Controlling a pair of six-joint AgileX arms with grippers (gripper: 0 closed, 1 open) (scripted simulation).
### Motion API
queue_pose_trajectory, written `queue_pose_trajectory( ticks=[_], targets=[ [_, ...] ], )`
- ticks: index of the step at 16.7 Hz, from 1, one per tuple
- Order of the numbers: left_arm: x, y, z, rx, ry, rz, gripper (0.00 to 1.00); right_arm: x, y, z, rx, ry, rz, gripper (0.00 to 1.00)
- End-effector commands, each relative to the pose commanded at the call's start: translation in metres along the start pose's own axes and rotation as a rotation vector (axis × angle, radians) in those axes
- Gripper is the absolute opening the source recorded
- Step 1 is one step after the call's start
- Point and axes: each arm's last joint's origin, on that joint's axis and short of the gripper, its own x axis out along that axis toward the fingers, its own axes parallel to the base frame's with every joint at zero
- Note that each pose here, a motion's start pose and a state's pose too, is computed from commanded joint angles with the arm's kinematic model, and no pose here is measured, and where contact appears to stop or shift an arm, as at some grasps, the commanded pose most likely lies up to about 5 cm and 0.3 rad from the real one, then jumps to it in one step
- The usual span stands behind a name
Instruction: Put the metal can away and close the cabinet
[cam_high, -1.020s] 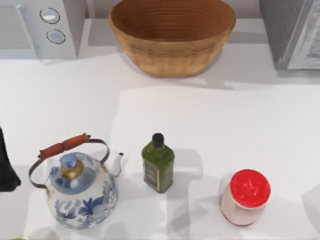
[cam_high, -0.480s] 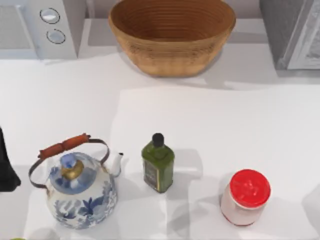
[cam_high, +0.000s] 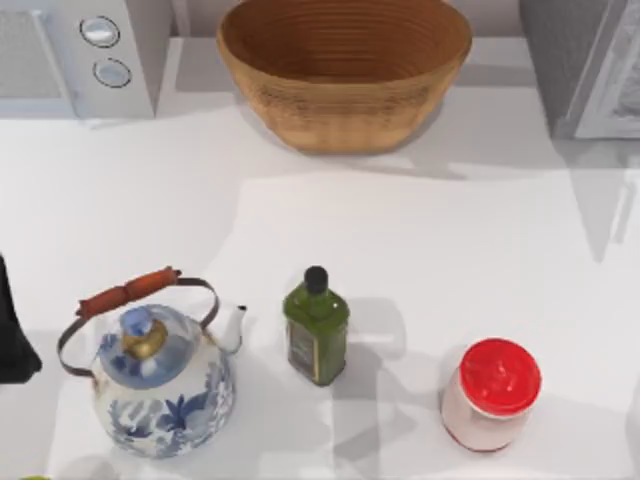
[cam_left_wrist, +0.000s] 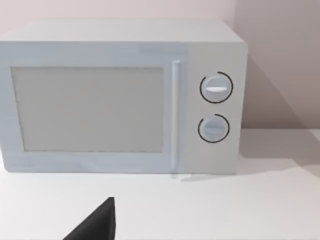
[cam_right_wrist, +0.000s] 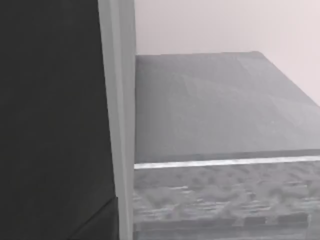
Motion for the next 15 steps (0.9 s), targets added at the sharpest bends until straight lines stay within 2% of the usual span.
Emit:
queue_pose_trajectory(
  ticks=[4,8,11,15],
  targets=[
    [0.0,0.0,0.0,0.0,0.0,0.0,1.0,0.015,0.087,0.003,-0.02,-0.009,0.005,1.0],
    [0.0,0.0,0.0,0.0,0.0,0.0,1.0,-0.002,0.16,0.004,-0.022,-0.032,0.008,1.0],
    [0.0,0.0,0.0,0.0,0.0,0.0,1.0,-0.021,0.191,0.005,-0.019,-0.05,0.008,1.0],
    [0.0,0.0,0.0,0.0,0.0,0.0,1.0,-0.03,0.203,0.005,-0.018,-0.058,0.009,1.0]
  ],
)
